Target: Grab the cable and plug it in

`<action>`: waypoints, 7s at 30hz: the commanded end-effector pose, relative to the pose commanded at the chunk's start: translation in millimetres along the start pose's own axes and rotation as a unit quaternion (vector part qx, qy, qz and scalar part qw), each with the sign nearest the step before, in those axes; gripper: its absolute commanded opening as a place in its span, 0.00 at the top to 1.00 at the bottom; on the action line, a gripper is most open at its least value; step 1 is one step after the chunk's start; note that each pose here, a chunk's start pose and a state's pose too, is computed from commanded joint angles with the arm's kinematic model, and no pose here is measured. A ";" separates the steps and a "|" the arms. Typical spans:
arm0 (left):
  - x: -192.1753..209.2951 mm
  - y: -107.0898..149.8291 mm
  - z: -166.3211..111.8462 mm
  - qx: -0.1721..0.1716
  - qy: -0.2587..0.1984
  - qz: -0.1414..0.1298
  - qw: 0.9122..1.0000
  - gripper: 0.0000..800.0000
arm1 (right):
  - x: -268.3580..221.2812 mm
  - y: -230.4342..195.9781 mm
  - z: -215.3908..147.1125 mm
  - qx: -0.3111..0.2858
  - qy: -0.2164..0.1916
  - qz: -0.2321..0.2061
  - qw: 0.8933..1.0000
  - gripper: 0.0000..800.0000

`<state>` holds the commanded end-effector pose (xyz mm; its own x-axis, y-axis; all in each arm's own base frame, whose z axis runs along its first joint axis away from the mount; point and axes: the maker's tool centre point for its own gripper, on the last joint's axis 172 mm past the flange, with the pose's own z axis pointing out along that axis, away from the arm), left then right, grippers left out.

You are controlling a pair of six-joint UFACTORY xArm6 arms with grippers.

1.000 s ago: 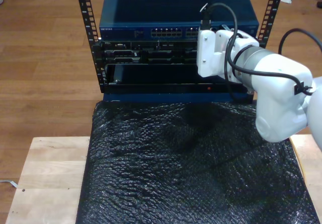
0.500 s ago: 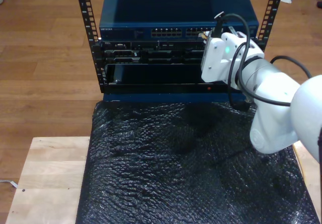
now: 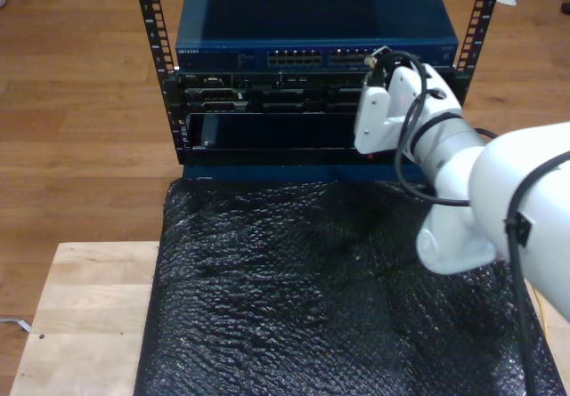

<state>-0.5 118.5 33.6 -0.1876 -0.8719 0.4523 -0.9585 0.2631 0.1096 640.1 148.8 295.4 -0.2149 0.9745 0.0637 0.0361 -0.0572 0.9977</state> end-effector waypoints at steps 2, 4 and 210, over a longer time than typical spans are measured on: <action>0.0 0.0 0.0 0.000 0.000 0.000 1.000 0.00 | -3.0 4.8 6.6 -0.014 -0.017 0.004 1.000 1.00; 0.0 0.0 0.0 0.000 0.000 0.000 1.000 0.00 | 1.5 4.9 10.3 -0.020 -0.024 0.006 1.000 1.00; 0.0 0.0 0.0 0.000 0.000 0.000 1.000 0.00 | -120.1 26.3 -107.3 0.227 -0.123 0.031 0.965 0.19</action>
<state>-0.5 118.5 33.6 -0.1876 -0.8719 0.4523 -0.9585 0.2631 0.1096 562.1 7.0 316.4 0.0383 0.9975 0.0594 0.4783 -0.0705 0.8753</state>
